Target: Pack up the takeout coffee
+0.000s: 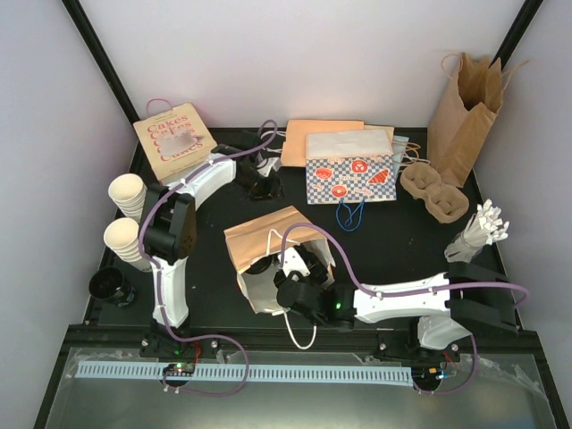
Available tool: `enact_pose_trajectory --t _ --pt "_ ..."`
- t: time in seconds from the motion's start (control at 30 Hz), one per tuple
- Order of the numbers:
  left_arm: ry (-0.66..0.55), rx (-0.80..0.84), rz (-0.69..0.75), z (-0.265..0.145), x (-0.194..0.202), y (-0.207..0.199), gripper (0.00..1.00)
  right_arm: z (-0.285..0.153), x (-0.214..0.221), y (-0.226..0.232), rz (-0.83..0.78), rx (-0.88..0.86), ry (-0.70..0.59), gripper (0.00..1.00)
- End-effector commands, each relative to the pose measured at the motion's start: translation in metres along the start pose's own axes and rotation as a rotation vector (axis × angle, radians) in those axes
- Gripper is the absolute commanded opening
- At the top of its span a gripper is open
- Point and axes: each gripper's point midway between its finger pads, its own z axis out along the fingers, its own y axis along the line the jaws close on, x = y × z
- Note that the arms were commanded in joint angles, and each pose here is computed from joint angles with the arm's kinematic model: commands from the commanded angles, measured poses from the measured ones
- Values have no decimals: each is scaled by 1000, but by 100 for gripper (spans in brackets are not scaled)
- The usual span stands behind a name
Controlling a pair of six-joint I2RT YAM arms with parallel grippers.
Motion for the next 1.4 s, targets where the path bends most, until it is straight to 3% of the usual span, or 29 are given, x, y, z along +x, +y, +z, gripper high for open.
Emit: enact_pose_trajectory --t 0.0,0.67,0.9,1.37 --pt "39 63 49 4 10 -20 51 5 -12 -6 35 38 -33 39" --pt "124 97 130 19 44 -49 43 18 -25 -11 29 53 -56 38" --pt "106 74 140 15 46 -54 42 21 -16 -18 65 91 2 34" --pt "71 17 160 13 44 -59 42 9 -5 -23 163 80 143 36"
